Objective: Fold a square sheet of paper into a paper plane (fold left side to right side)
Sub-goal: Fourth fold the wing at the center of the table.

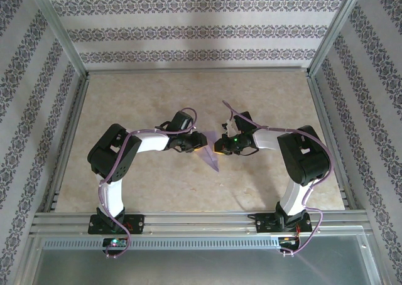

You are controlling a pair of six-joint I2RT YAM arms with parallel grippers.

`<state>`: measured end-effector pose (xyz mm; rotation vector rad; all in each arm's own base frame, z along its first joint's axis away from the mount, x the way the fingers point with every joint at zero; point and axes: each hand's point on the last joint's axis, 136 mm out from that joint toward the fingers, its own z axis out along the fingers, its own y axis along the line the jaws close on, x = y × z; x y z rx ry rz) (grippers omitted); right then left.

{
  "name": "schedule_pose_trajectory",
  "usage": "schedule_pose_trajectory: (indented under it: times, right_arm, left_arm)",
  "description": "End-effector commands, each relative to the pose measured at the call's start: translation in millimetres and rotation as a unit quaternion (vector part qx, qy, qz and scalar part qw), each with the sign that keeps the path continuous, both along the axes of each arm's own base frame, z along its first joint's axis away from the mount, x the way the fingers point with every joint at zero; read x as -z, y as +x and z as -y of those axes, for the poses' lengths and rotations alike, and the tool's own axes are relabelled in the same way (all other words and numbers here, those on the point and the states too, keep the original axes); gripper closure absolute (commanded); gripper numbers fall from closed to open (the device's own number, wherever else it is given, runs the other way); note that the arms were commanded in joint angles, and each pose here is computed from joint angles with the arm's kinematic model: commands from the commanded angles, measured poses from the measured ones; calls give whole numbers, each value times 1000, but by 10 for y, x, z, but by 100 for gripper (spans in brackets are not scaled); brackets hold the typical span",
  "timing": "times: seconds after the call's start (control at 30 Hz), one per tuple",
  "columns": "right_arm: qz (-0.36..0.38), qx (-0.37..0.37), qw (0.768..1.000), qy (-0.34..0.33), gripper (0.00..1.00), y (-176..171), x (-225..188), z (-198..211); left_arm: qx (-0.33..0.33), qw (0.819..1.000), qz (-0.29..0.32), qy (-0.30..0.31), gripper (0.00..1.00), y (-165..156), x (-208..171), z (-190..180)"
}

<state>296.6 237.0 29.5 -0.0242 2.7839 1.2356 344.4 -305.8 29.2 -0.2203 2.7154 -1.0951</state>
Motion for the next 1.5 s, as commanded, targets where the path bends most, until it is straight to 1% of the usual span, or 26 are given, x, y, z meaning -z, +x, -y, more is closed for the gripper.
schedule_pose_trajectory:
  times: [0.0, 0.4, 0.93, 1.0, 1.13, 1.23, 1.37, 1.47]
  right_arm:
    - [0, -2, 1000, -10, 100, -45, 33, 60]
    - [-11, -3, 1000, 5, 100, -140, 15, 51]
    - [-12, -2, 1000, 7, 99, -111, 37, 20]
    - [-10, -3, 1000, 11, 96, -118, 17, 9]
    - [-5, -1, 1000, 25, 84, -109, -87, -20]
    - [-3, 0, 999, 35, 79, -127, -186, -30]
    - [-8, 8, 1000, 12, 71, -237, -211, 51]
    - [-17, 14, 1000, -11, 71, -357, -172, 114]
  left_arm:
    - [11, 999, -15, 28, 68, -85, 146, -12]
    - [11, 999, -14, 29, 68, -81, 143, -11]
    - [12, 999, -16, 27, 68, -76, 166, 0]
    - [12, 999, -17, 26, 68, -78, 166, 0]
    - [11, 999, -16, 26, 68, -78, 166, -2]
    - [11, 999, -16, 25, 68, -79, 162, 1]
    - [11, 1000, -14, 25, 68, -73, 157, 1]
    - [11, 1000, -14, 24, 68, -72, 155, 3]
